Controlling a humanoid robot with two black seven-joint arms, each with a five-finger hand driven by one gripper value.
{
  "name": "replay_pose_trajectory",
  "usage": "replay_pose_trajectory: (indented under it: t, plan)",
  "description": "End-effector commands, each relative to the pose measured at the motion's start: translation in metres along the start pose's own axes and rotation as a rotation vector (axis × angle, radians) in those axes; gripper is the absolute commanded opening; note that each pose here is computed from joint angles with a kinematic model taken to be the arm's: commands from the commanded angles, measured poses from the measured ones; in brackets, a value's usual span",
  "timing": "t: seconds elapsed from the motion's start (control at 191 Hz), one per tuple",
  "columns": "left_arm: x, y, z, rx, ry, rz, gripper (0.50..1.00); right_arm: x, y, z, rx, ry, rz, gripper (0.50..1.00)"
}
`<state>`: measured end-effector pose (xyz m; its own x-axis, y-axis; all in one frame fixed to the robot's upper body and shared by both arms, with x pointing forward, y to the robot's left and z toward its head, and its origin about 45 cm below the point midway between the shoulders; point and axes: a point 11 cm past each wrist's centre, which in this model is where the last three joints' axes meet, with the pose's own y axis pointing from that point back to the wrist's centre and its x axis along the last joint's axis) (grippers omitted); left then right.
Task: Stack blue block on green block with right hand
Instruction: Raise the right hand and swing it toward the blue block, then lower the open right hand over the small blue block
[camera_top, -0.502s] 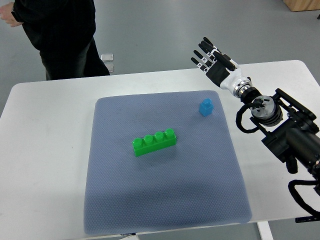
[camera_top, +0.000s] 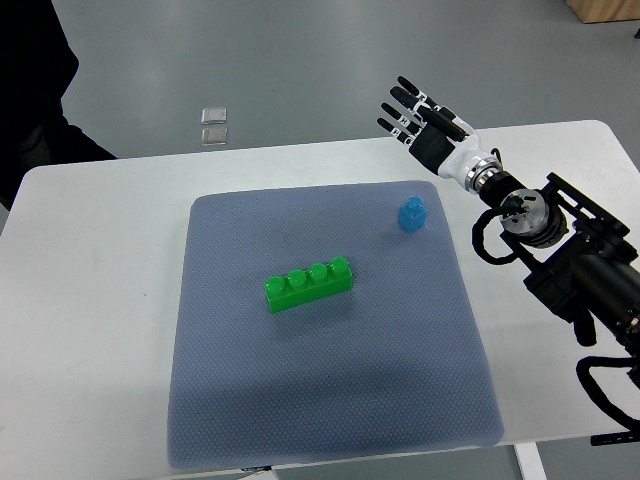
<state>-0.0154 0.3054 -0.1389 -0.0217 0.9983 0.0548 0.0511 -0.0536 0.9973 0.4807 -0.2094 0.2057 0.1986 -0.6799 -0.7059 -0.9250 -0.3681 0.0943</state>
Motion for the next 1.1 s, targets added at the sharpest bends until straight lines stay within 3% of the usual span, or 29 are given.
replay_pose_trajectory:
  t: [0.0, 0.105, 0.403, 0.785, 1.094]
  plan:
    - [-0.001, 0.0, 0.001, -0.002, -0.002, -0.002, 1.0, -0.006, -0.003, -0.002, -0.015, 0.083, -0.017, 0.926]
    - [-0.008, 0.0, 0.002, -0.008, -0.001, -0.025, 1.0, -0.024, -0.008, -0.005, -0.046, 0.23, -0.087, 0.926]
    - [-0.012, 0.001, 0.003, -0.015, -0.004, -0.036, 1.0, -0.066, -0.003, -0.038, -0.276, 1.046, -0.355, 0.926]
    - [-0.012, 0.001, 0.006, -0.021, -0.012, -0.035, 1.0, -0.06, 0.035, -0.042, -0.63, 1.777, -0.519, 0.928]
    - [-0.011, 0.001, 0.006, -0.019, -0.018, -0.032, 1.0, -0.044, 0.026, -0.045, -0.614, 1.948, -0.398, 0.926]
